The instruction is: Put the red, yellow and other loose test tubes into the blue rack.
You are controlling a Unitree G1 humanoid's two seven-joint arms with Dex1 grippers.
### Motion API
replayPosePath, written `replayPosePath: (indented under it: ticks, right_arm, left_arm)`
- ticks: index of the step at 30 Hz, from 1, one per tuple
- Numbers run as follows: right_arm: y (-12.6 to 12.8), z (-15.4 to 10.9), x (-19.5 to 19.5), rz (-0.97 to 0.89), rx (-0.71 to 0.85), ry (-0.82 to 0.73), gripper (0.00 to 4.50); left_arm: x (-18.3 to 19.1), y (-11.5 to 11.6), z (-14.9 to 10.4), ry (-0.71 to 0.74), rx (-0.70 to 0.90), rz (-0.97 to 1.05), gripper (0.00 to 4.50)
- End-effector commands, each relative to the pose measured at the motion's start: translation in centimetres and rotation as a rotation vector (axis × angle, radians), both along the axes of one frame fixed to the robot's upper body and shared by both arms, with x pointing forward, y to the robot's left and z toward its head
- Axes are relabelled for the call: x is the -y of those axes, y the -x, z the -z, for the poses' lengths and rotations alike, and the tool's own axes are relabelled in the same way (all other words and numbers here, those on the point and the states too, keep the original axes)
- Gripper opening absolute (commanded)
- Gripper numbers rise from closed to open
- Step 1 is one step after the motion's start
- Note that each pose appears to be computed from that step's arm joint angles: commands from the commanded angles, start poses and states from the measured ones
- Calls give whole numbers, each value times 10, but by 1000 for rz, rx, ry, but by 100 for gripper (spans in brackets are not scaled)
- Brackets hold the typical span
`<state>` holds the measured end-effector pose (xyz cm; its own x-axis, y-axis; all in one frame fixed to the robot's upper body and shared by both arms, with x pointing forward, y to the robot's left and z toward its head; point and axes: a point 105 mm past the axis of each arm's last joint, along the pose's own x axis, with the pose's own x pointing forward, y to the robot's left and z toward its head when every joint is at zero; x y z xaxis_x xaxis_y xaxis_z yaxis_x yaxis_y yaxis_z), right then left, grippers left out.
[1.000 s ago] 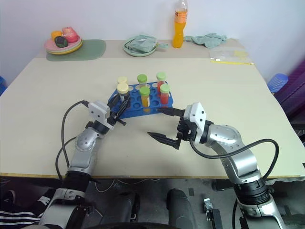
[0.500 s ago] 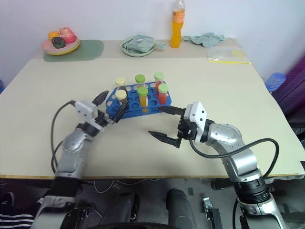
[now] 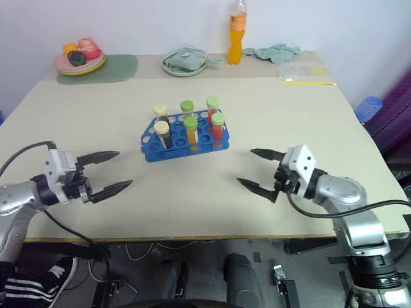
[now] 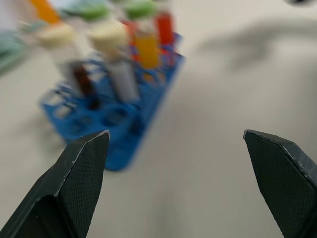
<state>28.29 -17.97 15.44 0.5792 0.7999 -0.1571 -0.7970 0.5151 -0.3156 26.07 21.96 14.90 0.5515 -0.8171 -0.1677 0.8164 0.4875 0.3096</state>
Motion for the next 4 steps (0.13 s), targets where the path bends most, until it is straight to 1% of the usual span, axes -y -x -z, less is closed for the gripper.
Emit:
replayPosePath:
  ticks: [1, 4]
  right_arm:
    - [1, -10, 15, 31, 47, 18, 450]
    - [-2, -13, 19, 48, 59, 27, 450]
  left_arm:
    - [-13, -1, -11, -15, 61, -9, 446]
    - [-11, -6, -13, 21, 75, -25, 446]
